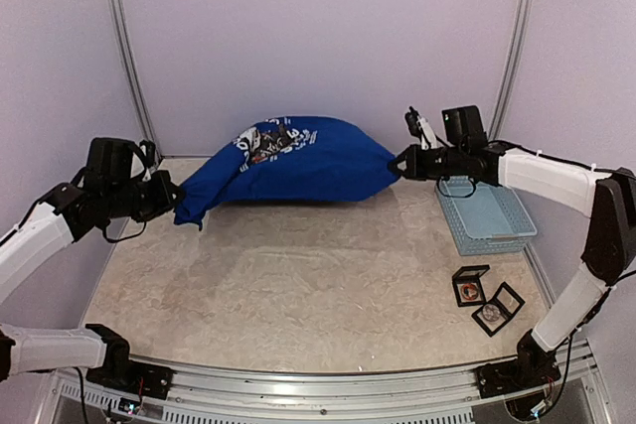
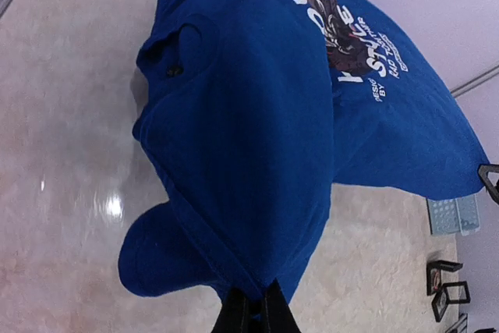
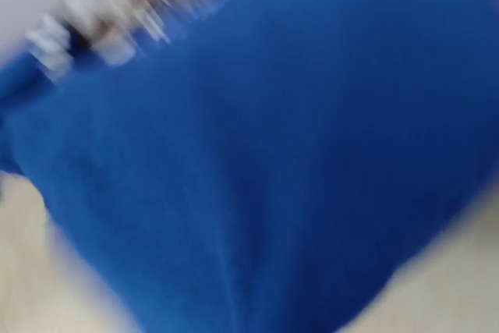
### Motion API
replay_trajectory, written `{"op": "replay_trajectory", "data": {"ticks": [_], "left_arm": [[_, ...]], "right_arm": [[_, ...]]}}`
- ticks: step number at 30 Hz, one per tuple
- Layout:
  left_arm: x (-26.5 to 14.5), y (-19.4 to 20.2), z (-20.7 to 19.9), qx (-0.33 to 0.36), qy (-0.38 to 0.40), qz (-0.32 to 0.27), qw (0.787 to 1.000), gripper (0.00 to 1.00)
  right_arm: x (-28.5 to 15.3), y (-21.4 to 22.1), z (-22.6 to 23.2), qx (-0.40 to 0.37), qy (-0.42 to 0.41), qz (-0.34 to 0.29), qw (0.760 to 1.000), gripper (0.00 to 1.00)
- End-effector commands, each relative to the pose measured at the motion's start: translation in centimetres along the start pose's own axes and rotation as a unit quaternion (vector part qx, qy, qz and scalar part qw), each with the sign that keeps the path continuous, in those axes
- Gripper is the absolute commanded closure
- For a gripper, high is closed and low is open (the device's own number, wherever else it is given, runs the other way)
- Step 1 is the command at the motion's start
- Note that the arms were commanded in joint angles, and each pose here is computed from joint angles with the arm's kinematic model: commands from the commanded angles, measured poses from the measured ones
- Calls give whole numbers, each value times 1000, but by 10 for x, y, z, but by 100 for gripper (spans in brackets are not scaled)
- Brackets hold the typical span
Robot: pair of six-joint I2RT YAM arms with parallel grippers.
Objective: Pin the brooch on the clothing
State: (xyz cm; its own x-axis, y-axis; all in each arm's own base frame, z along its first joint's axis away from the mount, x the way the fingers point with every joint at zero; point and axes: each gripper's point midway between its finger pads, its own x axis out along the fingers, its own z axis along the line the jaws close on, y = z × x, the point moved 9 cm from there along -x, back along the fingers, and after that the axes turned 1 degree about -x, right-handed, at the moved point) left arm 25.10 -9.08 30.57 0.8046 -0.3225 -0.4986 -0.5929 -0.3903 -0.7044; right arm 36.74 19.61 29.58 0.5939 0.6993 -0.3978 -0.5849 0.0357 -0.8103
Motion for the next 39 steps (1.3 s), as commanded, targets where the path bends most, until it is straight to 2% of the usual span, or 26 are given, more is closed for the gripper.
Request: {"op": "replay_trajectory", "data": {"ticks": [1,4,5,7,9,12,15,17,20,23,24,25,26,29,33,34,37,39], "left_arm": [[-17,81,30,-84,-5,103,991,89],[-13,126,52,-114,-14,152,982,67],[-10,133,56,-115,-19,158,980,55],[-7,130,60,-104,-40,140,984,40],[-6,108,51,-78,-58,98,990,35],[-10,75,22,-36,-48,52,997,34],[-6,70,-11,39,-48,45,997,40],[-1,81,-35,110,-24,72,991,45],[15,107,-57,194,-15,132,972,47],[45,124,-47,200,-44,156,966,51],[55,127,-39,182,-41,161,969,51],[67,127,-29,151,-38,166,974,51],[79,130,-18,123,-35,178,976,52],[103,135,8,77,-58,174,980,54],[135,154,29,77,-100,196,972,55],[140,156,35,73,-113,196,971,55],[161,161,63,37,-154,200,967,56],[171,155,77,26,-181,184,966,58]], "right_arm": [[-4,85,-6,52,23,125,991,100],[5,118,-18,66,39,167,983,100],[9,123,-21,66,40,175,982,100],[20,126,-29,59,50,187,979,100],[33,121,-37,48,75,191,977,100],[53,103,-50,26,124,192,973,100],[69,78,-63,13,164,174,971,100],[78,71,-75,2,201,180,963,100],[86,64,-92,-24,260,189,947,100],[85,60,-107,-39,314,201,927,100],[83,58,-110,-41,328,205,921,88],[80,55,-110,-44,341,210,915,71],[76,51,-108,-47,353,211,910,61],[63,42,-79,-79,378,194,902,54],[70,63,-10,-147,344,184,909,52],[76,76,8,-156,313,196,916,54],[98,121,60,-176,169,218,945,72],[110,151,88,-171,77,236,953,77]]}}
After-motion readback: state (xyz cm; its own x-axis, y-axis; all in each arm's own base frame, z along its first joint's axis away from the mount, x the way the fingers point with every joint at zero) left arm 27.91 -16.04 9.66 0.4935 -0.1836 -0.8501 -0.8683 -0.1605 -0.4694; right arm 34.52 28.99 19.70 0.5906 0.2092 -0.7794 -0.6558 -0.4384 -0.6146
